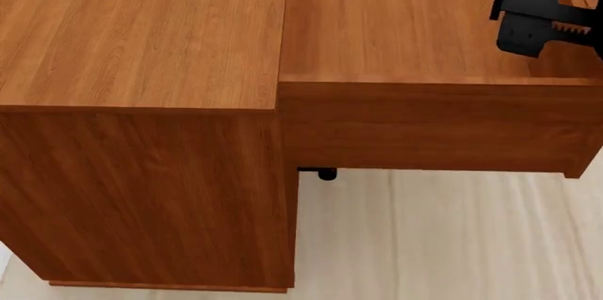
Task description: Close the bottom drawer of the cabinet and open the top drawer.
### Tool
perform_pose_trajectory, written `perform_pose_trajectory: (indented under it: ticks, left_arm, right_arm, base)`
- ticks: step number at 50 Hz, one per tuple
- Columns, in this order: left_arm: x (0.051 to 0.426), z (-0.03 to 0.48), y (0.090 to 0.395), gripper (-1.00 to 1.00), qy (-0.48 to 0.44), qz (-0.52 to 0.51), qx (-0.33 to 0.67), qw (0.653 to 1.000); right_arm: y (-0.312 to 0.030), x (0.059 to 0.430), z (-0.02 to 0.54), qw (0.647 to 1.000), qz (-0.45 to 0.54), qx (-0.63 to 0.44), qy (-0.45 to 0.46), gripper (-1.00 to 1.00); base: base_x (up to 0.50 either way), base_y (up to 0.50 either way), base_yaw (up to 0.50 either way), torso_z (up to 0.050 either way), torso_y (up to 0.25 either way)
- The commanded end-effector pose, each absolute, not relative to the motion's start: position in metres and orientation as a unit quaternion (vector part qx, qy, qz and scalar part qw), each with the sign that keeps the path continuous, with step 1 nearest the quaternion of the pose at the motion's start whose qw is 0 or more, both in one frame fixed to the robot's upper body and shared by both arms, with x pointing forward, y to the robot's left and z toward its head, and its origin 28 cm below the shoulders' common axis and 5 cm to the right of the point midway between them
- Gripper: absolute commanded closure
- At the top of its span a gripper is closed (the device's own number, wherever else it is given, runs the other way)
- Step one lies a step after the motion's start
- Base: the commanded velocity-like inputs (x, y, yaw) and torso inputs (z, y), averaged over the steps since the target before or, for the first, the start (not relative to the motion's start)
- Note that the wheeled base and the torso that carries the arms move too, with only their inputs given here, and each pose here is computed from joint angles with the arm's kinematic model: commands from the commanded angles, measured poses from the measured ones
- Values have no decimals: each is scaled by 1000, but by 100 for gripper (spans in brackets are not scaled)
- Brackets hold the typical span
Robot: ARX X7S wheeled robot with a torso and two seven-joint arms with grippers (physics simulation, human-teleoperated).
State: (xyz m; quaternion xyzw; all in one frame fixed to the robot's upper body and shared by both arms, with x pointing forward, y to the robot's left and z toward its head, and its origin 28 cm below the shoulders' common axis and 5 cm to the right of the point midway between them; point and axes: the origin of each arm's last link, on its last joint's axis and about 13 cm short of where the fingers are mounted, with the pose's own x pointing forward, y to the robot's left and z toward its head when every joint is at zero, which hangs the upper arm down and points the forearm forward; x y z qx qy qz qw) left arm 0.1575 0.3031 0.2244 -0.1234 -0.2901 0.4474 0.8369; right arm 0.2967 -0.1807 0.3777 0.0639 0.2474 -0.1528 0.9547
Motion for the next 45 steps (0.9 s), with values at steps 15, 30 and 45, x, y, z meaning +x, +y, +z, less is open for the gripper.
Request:
perform_pose_trajectory:
  ticks: [15,30,45]
  left_arm:
    - [160,228,304,-100,-289,447,-121,838]
    - [159,216,303,-100,-288,446,-120,839]
    - [157,217,302,-100,-289,445,-120,839]
  right_arm:
    - [-191,215,440,976,-193,50,90,-100]
    - [-157,138,420,996,-91,13,-5,-100]
    - [-133,86,350,982,-122,-47,-133,-100]
  base:
    - [0,-3,-5,1,3]
    - [0,-1,0,0,0]
    - [0,0,0,0,0]
